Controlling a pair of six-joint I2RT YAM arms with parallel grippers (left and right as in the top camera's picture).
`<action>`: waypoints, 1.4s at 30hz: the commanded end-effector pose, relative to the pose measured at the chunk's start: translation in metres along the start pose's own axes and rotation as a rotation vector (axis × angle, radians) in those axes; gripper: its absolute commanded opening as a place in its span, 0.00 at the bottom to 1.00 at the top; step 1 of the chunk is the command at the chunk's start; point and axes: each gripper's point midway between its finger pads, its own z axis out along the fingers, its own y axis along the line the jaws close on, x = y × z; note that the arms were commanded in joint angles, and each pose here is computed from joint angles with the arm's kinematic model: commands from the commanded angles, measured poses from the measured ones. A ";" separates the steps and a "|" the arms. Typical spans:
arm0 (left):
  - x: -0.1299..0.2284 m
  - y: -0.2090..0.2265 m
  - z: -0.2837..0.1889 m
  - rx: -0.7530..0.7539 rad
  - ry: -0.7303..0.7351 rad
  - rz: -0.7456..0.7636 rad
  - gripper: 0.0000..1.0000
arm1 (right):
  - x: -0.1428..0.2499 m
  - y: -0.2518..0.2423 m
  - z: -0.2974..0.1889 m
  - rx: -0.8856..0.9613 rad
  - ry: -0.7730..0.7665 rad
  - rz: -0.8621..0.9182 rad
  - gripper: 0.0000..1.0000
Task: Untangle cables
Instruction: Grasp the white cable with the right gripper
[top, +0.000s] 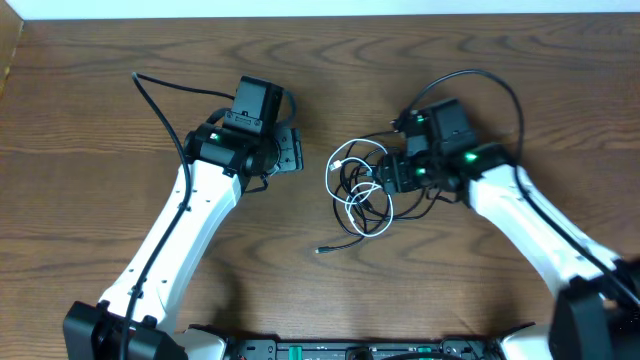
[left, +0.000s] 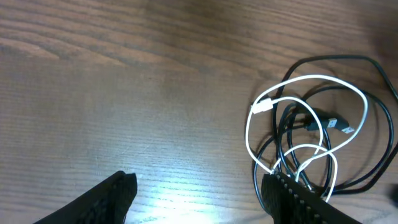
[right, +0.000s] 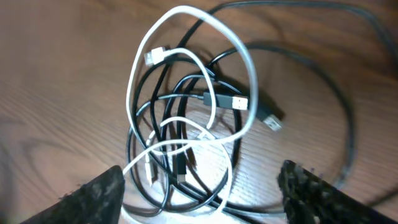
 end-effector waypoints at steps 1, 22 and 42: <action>0.005 0.006 0.002 -0.024 0.013 -0.007 0.70 | 0.004 0.001 0.028 0.000 0.039 0.007 0.69; 0.007 0.007 0.002 -0.028 0.021 -0.007 0.70 | 0.031 -0.011 0.087 0.017 0.145 0.114 0.14; 0.006 0.007 0.002 -0.027 0.020 -0.007 0.70 | 0.059 -0.019 0.069 0.059 0.265 0.165 0.14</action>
